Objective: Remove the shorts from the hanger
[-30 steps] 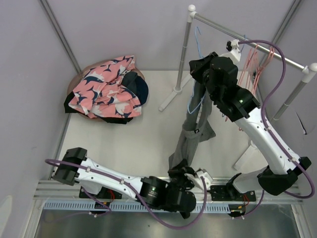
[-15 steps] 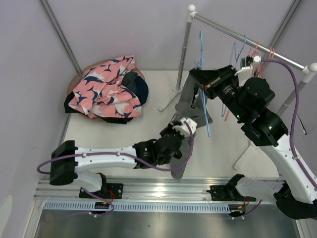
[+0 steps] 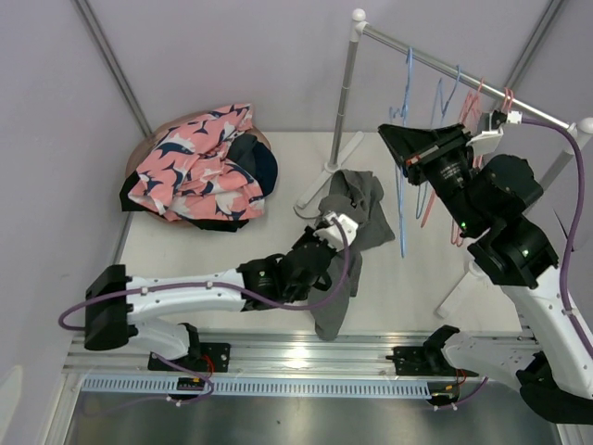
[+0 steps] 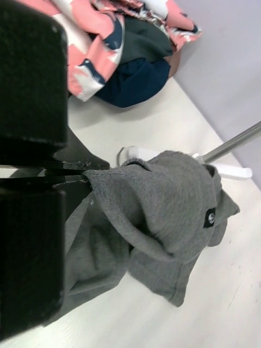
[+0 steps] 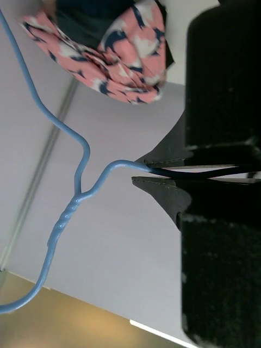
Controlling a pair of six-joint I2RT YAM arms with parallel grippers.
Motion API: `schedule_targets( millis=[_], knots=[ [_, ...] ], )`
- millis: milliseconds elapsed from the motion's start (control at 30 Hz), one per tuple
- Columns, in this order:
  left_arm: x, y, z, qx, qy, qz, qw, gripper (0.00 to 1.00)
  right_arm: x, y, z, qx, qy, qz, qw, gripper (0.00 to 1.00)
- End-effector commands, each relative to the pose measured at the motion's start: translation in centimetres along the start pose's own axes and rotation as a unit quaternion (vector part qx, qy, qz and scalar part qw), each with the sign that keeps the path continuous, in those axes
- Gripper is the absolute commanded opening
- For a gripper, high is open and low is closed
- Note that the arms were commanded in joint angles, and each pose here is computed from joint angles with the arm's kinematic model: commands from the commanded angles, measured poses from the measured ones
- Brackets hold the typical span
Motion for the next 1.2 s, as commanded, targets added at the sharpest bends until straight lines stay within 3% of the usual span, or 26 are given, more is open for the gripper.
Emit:
schedule_targets(
  millis=[0, 200, 467, 867, 1167],
  knots=[
    [-0.3, 3.4, 0.7, 0.019, 0.065, -0.012, 0.998, 0.00, -2.4, -3.2, -2.1, 0.012, 0.062, -0.067, 0.996, 0.00],
    [2.1, 6.8, 0.5, 0.037, 0.096, 0.001, 0.995, 0.00, -6.2, -8.2, -2.6, -0.015, 0.094, -0.097, 0.991, 0.00],
    [4.2, 7.5, 0.5, 0.042, 0.104, 0.013, 0.994, 0.00, -10.2, -13.5, -3.6, -0.006, 0.102, -0.131, 0.986, 0.00],
    [5.0, 7.1, -0.9, 0.053, 0.094, 0.022, 0.994, 0.00, -12.3, -16.0, -8.4, 0.051, 0.069, -0.155, 0.984, 0.00],
    [4.7, 7.6, -0.8, 0.067, 0.110, 0.021, 0.991, 0.00, -14.0, -15.0, -12.4, 0.107, 0.032, -0.235, 0.966, 0.00]
  ],
)
Point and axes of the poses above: each gripper's point midway between its finger pads, its own y axis back along the fingers, its own z axis along the line the jaws close on, x = y × z, the point moved 5 cm from there along y, back along the fingers, and after that the axes turned 15 degrees about -y, right-handed, at the moved point
